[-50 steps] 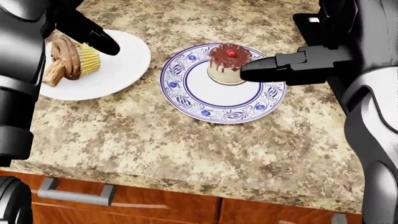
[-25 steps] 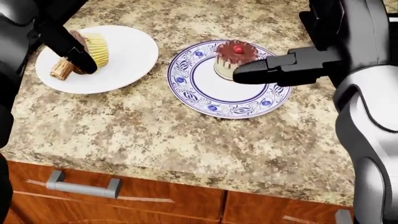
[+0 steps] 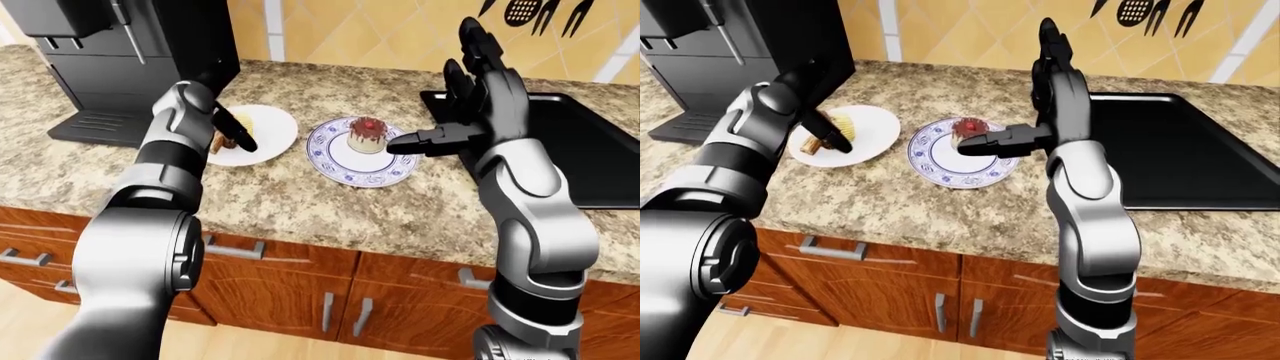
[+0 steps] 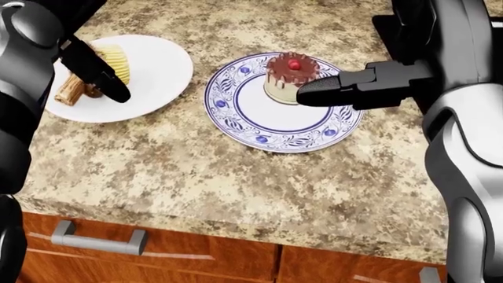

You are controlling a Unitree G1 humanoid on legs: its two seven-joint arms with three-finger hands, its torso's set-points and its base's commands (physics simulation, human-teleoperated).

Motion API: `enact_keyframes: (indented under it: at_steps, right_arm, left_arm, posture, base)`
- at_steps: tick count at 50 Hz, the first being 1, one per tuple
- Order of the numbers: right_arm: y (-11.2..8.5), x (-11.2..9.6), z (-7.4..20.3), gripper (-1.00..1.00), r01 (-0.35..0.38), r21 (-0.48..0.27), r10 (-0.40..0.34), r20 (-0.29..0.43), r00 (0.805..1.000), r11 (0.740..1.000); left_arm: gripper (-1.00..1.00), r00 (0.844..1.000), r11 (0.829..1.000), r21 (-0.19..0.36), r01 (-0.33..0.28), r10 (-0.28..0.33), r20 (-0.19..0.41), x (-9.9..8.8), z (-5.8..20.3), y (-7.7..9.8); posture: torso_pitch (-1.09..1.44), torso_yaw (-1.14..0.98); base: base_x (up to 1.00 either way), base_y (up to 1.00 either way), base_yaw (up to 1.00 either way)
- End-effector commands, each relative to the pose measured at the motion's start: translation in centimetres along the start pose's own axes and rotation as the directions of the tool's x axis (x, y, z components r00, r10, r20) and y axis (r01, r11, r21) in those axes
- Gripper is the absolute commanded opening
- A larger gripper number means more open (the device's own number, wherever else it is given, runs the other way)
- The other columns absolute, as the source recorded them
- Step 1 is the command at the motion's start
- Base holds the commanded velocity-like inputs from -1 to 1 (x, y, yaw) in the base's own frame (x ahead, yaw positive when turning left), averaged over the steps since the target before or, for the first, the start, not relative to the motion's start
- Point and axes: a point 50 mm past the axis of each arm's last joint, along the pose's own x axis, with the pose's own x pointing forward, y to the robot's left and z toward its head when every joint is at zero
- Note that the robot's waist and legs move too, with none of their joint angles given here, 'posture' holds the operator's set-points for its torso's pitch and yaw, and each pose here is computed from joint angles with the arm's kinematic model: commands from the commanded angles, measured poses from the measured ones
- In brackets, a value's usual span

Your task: Move the dessert items from the plate to the tray.

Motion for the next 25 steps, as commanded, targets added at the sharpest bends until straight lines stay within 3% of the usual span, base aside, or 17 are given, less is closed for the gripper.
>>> enact_keyframes:
  at_steps: [1, 3, 13, 15, 25]
  right_arm:
    - [-0.1, -0.1, 1.8, 1.0, 0.006, -0.007, -0.006, 0.089, 0.996, 1.0]
    - [-0.1, -0.1, 1.8, 1.0, 0.005, -0.007, -0.004, 0.089, 0.996, 1.0]
    - [-0.2, -0.1, 1.7, 1.0, 0.008, -0.008, -0.007, 0.088, 0.996, 1.0]
    - [-0.1, 0.0, 1.7, 1.0, 0.006, -0.007, -0.005, 0.088, 0.996, 1.0]
    - [-0.2, 0.0, 1.4, 1.0, 0.005, -0.006, -0.005, 0.085, 0.996, 1.0]
  left_arm:
    - [0.95, 0.994, 0.996, 0.008, -0.093, 0.093, 0.058, -0.5, 1.6, 2.2]
    - [0.84, 0.994, 0.995, 0.009, -0.097, 0.096, 0.05, -0.5, 1.4, 2.1]
    - [0.73, 0.995, 0.995, 0.025, -0.099, 0.098, 0.028, -0.4, 0.8, 1.9]
    - [0.59, 0.995, 0.995, 0.027, -0.099, 0.098, 0.025, -0.4, 0.7, 1.9]
    - [0.52, 0.996, 0.995, 0.048, -0.085, 0.084, 0.011, -0.2, 0.2, 1.1]
  posture:
    - [0.0, 0.0]
    - [0.0, 0.0]
    - [0.0, 0.0]
    - [0.0, 0.0]
    - [0.0, 0.0]
  base:
    - [0.0, 0.0, 0.0]
    - [0.0, 0.0, 0.0]
    - [0.0, 0.0, 0.0]
    - [0.0, 0.0, 0.0]
    - [0.0, 0.0, 0.0]
